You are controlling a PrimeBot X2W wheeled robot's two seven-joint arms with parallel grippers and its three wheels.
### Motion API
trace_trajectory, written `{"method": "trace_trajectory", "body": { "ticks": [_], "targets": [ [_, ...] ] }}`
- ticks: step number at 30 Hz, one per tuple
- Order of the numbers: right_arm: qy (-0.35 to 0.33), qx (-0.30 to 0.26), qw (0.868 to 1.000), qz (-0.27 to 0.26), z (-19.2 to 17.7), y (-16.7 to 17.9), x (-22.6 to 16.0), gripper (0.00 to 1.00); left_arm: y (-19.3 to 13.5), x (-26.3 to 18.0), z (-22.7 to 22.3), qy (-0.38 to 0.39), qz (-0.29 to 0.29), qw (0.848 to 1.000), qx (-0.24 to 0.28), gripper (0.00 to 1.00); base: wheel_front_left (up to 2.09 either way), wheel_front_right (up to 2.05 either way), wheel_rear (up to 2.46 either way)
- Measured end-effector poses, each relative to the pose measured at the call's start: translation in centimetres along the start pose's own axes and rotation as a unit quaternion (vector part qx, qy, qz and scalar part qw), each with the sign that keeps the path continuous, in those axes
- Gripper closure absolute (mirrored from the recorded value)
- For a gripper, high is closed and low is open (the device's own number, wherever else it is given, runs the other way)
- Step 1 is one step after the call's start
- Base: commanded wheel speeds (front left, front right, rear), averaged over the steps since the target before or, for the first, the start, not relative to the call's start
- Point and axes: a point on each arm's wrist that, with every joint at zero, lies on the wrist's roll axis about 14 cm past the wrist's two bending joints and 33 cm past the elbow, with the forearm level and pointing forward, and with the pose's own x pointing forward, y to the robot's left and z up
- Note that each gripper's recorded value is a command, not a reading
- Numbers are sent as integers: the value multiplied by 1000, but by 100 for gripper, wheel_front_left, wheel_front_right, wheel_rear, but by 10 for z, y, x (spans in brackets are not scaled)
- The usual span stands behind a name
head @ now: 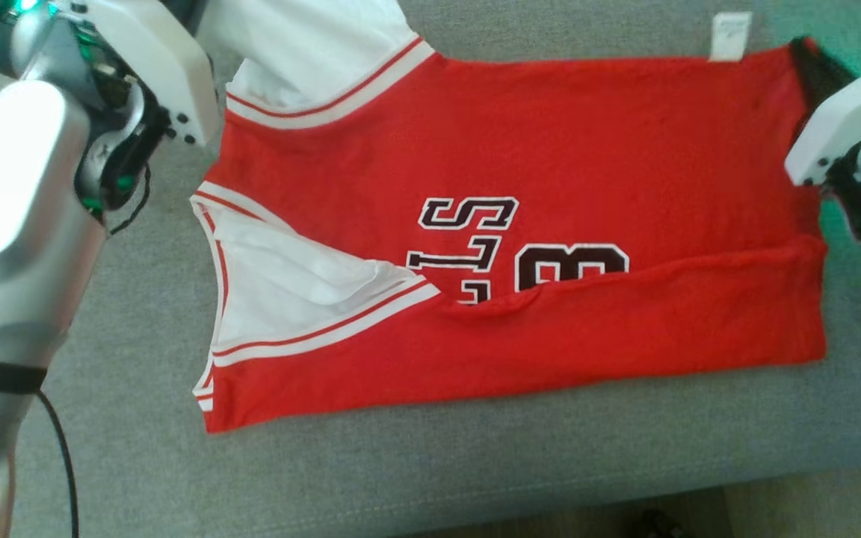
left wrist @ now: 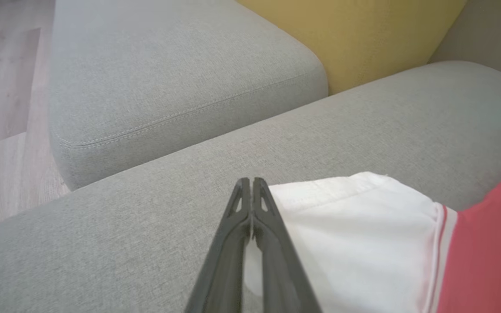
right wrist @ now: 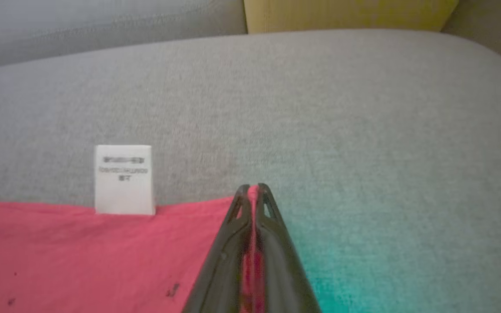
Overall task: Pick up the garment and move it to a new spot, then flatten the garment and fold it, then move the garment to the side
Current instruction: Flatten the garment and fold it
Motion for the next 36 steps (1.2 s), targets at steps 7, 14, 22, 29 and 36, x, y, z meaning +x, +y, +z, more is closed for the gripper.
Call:
{"method": "trace_trajectory", "body": {
  "ticks": [7, 14, 22, 29, 36],
  "targets": [
    [-70, -2, 997, -12, 39, -8, 2, 100, 12, 4, 26, -52, 30, 998, -4, 100, 0, 0, 0],
    [-111, -16, 993, -30, 55, -15, -2, 100, 11, 8, 54, -99, 41, 994, 3, 100, 0, 0, 0],
    [-118, -10, 993, -19, 55, -5, -8, 100, 2, 0, 48, -83, 21, 996, 16, 100, 0, 0, 0],
    [-114, 4, 994, -4, 40, 1, -31, 100, -11, -30, 39, -73, 3, 997, 34, 100, 0, 0, 0],
    [-56, 0, 998, 9, 7, -5, -62, 100, -55, -76, 9, -12, -66, 998, -9, 100, 0, 0, 0]
  ]
}}
